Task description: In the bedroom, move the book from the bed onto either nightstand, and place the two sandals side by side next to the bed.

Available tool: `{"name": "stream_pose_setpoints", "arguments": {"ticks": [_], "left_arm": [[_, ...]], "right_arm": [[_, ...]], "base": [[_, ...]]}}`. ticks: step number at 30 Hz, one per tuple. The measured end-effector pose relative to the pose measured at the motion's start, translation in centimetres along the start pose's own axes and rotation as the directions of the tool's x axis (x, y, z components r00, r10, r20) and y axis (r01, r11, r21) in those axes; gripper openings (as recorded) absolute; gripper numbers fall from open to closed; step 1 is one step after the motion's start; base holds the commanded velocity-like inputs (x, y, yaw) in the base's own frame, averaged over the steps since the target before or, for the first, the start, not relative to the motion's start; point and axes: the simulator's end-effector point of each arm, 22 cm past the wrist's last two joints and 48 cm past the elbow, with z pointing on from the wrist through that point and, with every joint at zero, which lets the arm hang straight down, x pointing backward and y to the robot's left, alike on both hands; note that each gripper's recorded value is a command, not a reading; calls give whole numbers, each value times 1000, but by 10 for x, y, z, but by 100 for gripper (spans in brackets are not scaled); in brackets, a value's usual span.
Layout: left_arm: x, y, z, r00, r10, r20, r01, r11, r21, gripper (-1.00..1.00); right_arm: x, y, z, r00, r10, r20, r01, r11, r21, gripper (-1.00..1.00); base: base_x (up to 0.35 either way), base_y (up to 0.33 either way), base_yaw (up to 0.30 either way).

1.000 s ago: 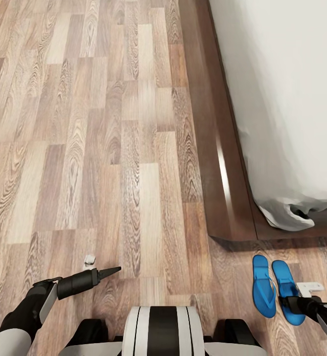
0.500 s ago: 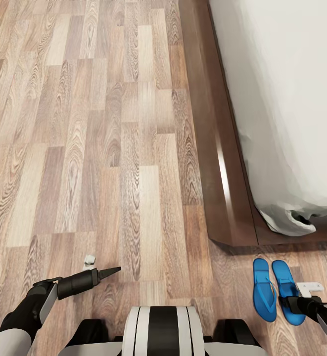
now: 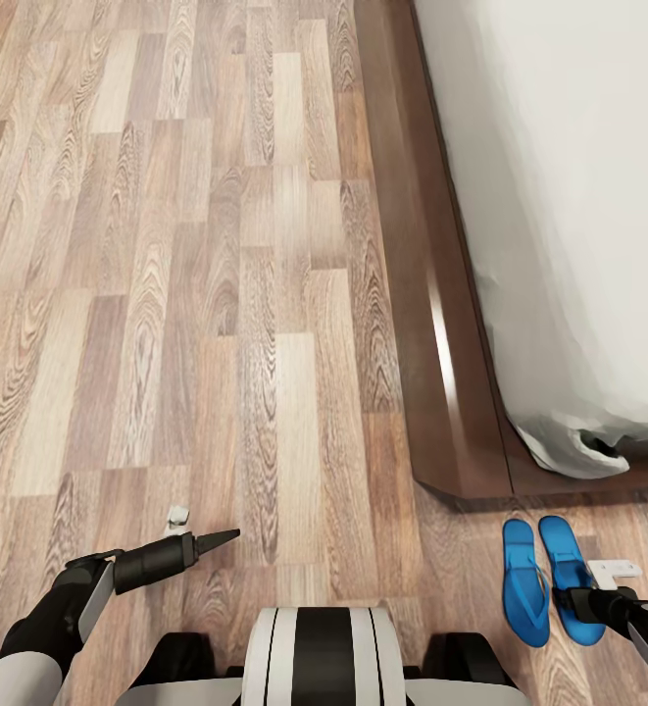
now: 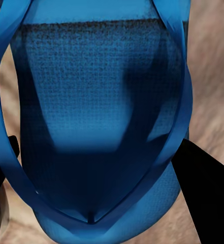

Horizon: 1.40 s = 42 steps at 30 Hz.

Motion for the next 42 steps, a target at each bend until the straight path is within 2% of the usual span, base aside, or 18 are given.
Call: {"name": "stream_pose_setpoints", "arguments": {"ticks": [7, 11, 42], "left_arm": [[0, 0, 0, 1000, 0, 0, 0, 1000, 0, 100], [5, 7, 1, 1000, -14, -7, 14, 1000, -5, 100], [5, 7, 1, 1000, -14, -6, 14, 1000, -5, 100]], "right_arm": [[0, 0, 0, 1000, 0, 0, 0, 1000, 0, -100], [4, 2, 4, 1000, 6, -10, -6, 1000, -3, -100], [4, 1, 4, 1000, 4, -8, -4, 1000, -3, -100]], "base": [[1, 0, 0], [0, 0, 0], [0, 0, 0]]}}
